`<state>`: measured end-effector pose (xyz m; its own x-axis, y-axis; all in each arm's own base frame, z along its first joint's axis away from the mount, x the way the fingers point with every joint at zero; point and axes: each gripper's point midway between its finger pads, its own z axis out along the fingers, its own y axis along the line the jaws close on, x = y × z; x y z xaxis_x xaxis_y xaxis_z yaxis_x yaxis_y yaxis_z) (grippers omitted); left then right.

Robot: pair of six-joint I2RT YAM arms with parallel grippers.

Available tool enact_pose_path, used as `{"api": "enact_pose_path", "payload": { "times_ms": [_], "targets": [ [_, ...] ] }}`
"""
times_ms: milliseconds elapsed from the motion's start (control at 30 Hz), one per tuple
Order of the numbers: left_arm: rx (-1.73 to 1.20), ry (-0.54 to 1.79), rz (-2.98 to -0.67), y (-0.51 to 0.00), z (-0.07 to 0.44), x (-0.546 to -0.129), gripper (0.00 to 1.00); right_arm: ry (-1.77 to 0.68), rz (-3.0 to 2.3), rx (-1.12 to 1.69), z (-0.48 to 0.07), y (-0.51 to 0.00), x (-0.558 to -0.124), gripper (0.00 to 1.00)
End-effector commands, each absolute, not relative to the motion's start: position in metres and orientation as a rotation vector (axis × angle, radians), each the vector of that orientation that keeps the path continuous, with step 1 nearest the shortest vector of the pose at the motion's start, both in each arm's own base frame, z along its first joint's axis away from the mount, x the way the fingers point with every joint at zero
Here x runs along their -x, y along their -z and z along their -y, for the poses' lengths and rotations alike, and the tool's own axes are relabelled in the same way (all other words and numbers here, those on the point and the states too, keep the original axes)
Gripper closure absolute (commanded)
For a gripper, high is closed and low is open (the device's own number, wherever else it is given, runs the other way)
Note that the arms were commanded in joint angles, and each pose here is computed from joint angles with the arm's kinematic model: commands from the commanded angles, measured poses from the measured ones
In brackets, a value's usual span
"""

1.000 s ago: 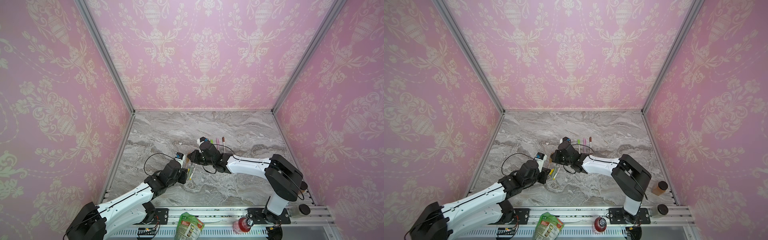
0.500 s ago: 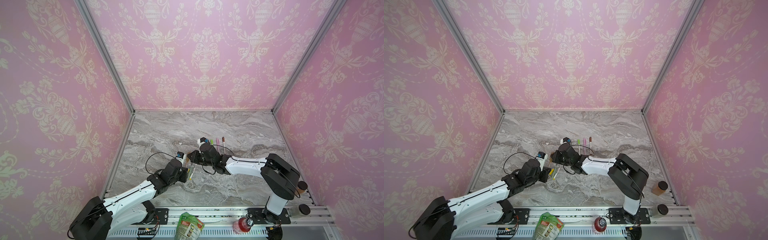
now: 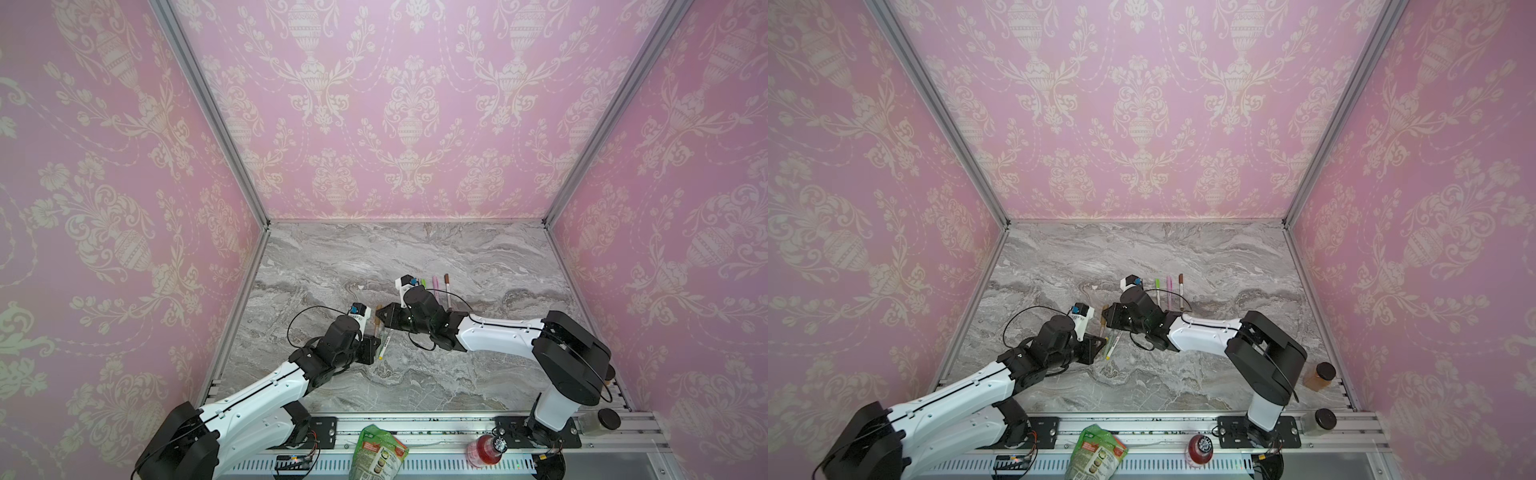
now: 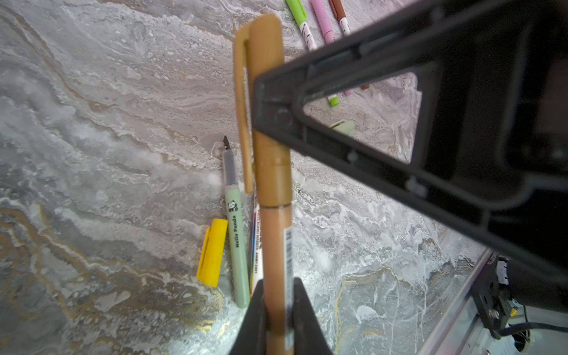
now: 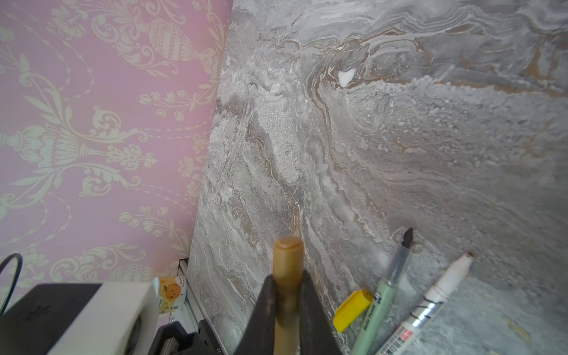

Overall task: Insert the pens into the pen caps
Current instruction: 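Press the tan cap down over the pen with the right gripper, then grip the capped tan pen with the right gripper while the left gripper opens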

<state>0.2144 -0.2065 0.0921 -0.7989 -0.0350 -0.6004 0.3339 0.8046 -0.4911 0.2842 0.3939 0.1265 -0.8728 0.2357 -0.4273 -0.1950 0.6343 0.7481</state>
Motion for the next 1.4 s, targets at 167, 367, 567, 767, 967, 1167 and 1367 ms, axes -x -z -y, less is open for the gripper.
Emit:
{"api": "enact_pose_path", "payload": {
  "times_ms": [167,367,567,767,967,1167,1367],
  "targets": [
    [-0.346,1.041,-1.728,-0.271,0.253,-0.250,1.00,-1.131,-2.594,0.297,-0.365,-0.119,-0.218,0.95],
    [-0.312,0.996,-1.834,-0.245,0.251,-0.256,1.00,-1.092,-2.433,0.217,-0.333,-0.170,-0.255,0.77],
    [-0.284,0.996,-1.925,-0.220,0.258,-0.263,1.00,-1.088,-2.310,0.171,-0.308,-0.210,-0.271,0.59],
    [-0.279,1.015,-1.958,-0.209,0.274,-0.271,1.00,-1.041,-2.290,0.178,-0.294,-0.214,-0.271,0.54],
    [-0.282,1.055,-1.957,-0.207,0.296,-0.276,1.00,-1.043,-2.292,0.180,-0.295,-0.207,-0.275,0.54],
    [-0.296,1.083,-1.943,-0.211,0.312,-0.276,1.00,-1.019,-2.303,0.152,-0.296,-0.196,-0.285,0.58],
    [-0.308,1.095,-1.943,-0.209,0.316,-0.270,1.00,-1.025,-2.286,0.101,-0.294,-0.198,-0.295,0.62]
  ]
}}
